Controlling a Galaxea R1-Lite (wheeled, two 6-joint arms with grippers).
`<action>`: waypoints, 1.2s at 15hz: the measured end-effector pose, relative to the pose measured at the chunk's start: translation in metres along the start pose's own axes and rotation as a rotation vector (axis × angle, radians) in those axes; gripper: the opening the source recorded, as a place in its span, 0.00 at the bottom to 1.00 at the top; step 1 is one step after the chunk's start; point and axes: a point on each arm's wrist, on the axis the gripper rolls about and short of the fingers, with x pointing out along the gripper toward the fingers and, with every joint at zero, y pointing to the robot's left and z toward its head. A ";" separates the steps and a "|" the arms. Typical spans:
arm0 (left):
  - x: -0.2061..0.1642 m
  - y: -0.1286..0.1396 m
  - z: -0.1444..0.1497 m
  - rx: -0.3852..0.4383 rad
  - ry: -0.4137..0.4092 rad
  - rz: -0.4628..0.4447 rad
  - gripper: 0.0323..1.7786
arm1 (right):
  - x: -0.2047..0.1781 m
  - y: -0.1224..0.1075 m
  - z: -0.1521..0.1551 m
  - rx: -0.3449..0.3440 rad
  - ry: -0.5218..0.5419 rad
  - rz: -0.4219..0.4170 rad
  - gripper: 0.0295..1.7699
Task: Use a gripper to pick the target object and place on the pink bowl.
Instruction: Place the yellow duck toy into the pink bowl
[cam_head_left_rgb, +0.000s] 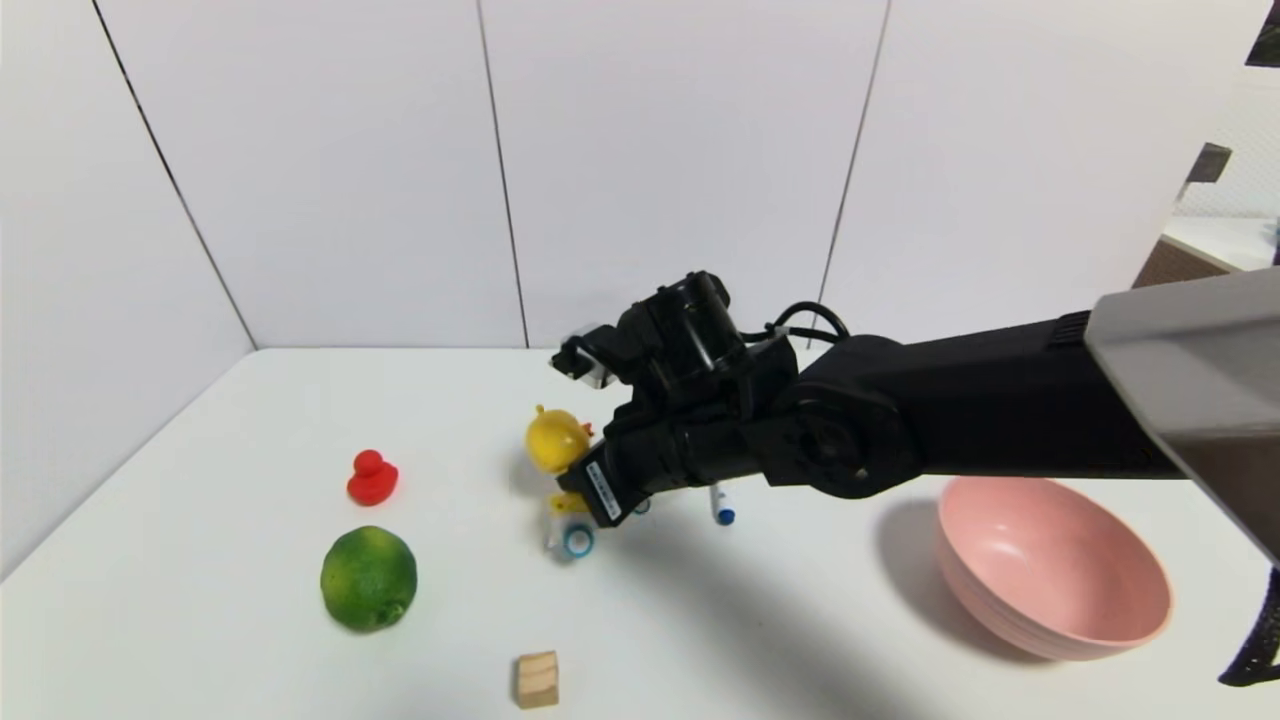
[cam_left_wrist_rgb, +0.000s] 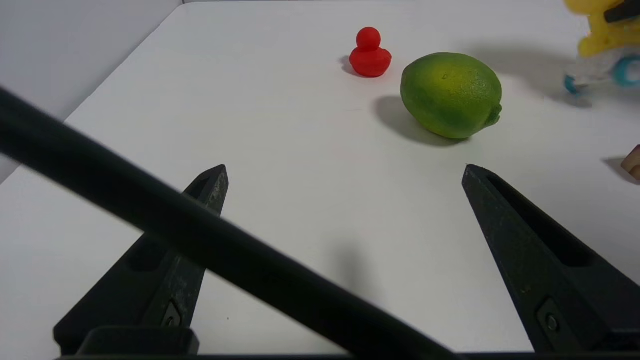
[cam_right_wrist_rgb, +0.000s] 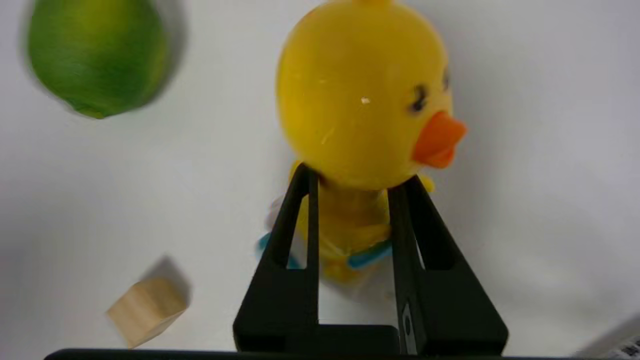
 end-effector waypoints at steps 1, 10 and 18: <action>0.000 0.000 0.000 0.000 0.000 0.000 0.95 | -0.008 0.001 0.005 0.009 -0.019 -0.001 0.22; 0.000 0.000 0.000 0.000 0.000 0.000 0.95 | -0.131 0.002 0.049 0.060 -0.288 -0.044 0.22; 0.000 0.000 0.000 0.000 0.000 0.000 0.95 | -0.259 -0.041 0.003 0.087 -0.412 -0.175 0.22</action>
